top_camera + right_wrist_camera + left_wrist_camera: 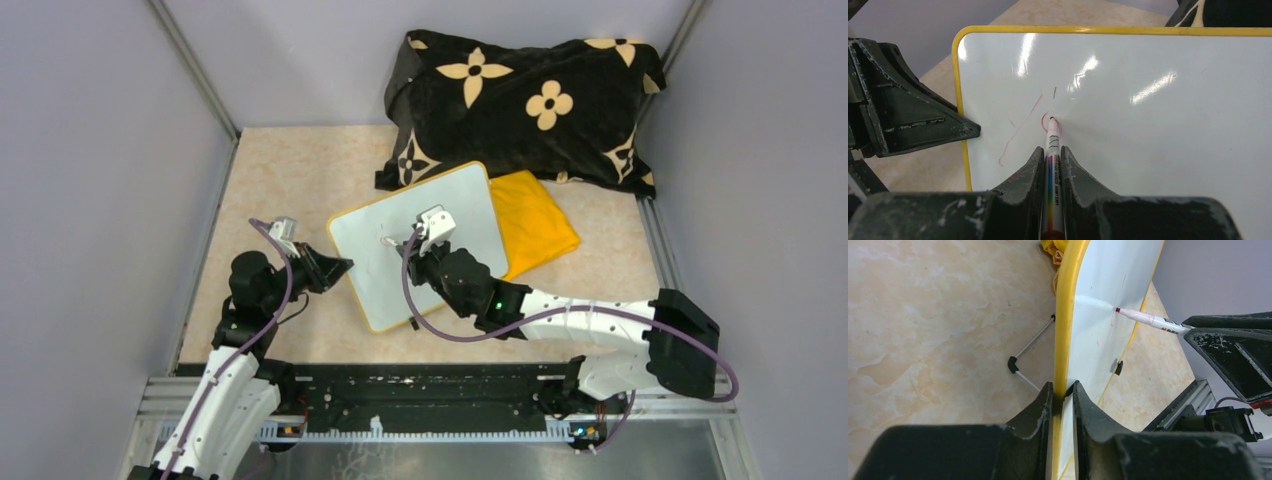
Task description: Write a sentence on the whiteboard
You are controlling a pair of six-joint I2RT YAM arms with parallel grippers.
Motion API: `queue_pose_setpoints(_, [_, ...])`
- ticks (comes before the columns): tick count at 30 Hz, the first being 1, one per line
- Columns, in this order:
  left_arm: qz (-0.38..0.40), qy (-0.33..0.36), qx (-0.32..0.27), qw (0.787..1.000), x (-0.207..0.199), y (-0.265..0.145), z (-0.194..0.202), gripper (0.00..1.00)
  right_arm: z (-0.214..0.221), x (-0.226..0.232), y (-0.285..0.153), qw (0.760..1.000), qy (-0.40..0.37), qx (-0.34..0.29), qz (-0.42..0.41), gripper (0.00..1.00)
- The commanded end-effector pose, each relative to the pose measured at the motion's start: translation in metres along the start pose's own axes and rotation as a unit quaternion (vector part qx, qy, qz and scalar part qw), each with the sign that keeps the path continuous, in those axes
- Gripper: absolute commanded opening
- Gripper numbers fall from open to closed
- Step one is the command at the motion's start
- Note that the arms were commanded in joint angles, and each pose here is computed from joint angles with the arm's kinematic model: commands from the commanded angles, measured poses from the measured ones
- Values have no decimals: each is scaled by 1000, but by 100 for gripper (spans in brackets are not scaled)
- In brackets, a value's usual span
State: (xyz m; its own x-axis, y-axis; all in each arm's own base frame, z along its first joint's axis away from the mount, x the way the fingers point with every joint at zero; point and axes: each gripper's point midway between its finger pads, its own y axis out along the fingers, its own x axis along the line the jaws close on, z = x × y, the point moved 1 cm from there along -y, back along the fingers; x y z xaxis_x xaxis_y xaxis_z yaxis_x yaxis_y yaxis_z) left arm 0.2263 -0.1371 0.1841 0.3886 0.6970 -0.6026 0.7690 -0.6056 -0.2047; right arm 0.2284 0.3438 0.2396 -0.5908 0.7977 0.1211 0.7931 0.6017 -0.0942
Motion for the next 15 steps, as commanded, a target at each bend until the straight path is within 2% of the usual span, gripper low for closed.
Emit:
queue_pose_setpoints(1, [12,7,-7,1000,-4,-1,-2,0,-21,6,7,1000,13,-25,-10,0])
queue_pose_setpoints(9, [12,8,-9,1000,-4,-1,-3,0,-16,11,6,999,15,-16,-26,0])
queue_pose_setpoints(15, [10,8,-9,1000,-3,-1,-3,0,-27,-1,-8,999,27,-33,-11,0])
